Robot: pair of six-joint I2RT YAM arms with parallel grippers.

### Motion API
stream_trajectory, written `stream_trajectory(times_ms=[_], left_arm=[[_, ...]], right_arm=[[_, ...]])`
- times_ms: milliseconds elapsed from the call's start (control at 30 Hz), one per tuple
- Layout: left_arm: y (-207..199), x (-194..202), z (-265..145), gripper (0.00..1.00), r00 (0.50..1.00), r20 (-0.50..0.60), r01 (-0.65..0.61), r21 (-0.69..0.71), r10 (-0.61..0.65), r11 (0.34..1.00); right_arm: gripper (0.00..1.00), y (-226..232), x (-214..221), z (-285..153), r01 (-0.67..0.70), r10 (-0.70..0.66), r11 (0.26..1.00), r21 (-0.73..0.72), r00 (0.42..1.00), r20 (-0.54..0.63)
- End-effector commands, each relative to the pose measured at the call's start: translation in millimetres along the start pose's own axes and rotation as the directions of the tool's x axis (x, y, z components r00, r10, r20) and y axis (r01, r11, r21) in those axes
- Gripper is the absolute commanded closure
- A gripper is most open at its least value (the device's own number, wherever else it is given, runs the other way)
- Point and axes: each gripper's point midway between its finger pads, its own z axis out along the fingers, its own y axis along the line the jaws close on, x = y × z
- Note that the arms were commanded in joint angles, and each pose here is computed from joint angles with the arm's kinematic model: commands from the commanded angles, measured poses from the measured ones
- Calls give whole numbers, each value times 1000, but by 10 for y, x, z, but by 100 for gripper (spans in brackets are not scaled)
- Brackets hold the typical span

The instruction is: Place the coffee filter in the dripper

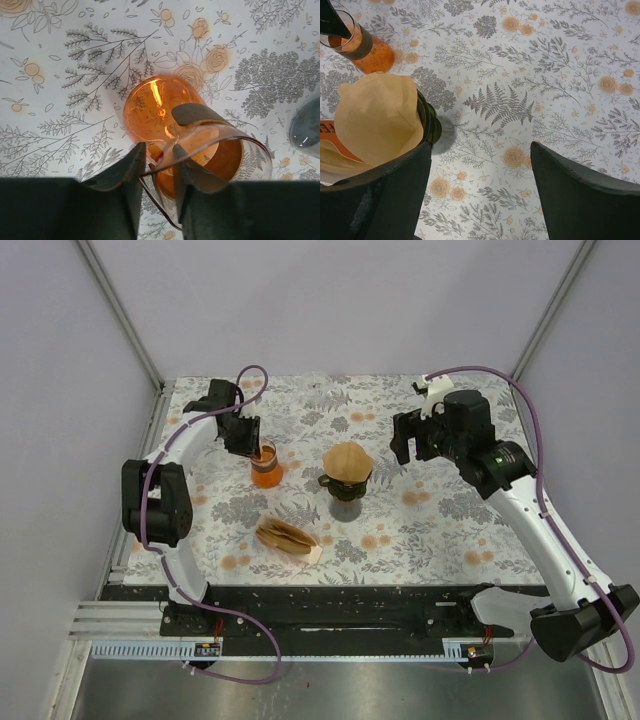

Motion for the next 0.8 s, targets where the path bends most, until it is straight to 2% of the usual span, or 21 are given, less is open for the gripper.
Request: stream_trajectory(times_ms=[0, 100, 333, 767], left_arm=[[-155, -157, -193, 65, 997, 76, -29, 68, 24, 997], [-201, -234, -298, 49, 994, 106, -23, 91, 14, 996], [-265, -486, -726, 32, 969, 242, -74, 58, 58, 996], [-689, -378, -1558, 21, 888, 402, -291, 117, 222, 950]], right_arm=[[12, 15, -85, -128, -13, 13, 1000, -7, 999, 46], [12, 22, -62, -174, -13, 14, 1000, -10, 999, 40], [12, 79, -108, -361, -55, 57, 998, -31, 997, 59], [11, 205, -571, -582, -168, 176, 983, -78, 978, 112]])
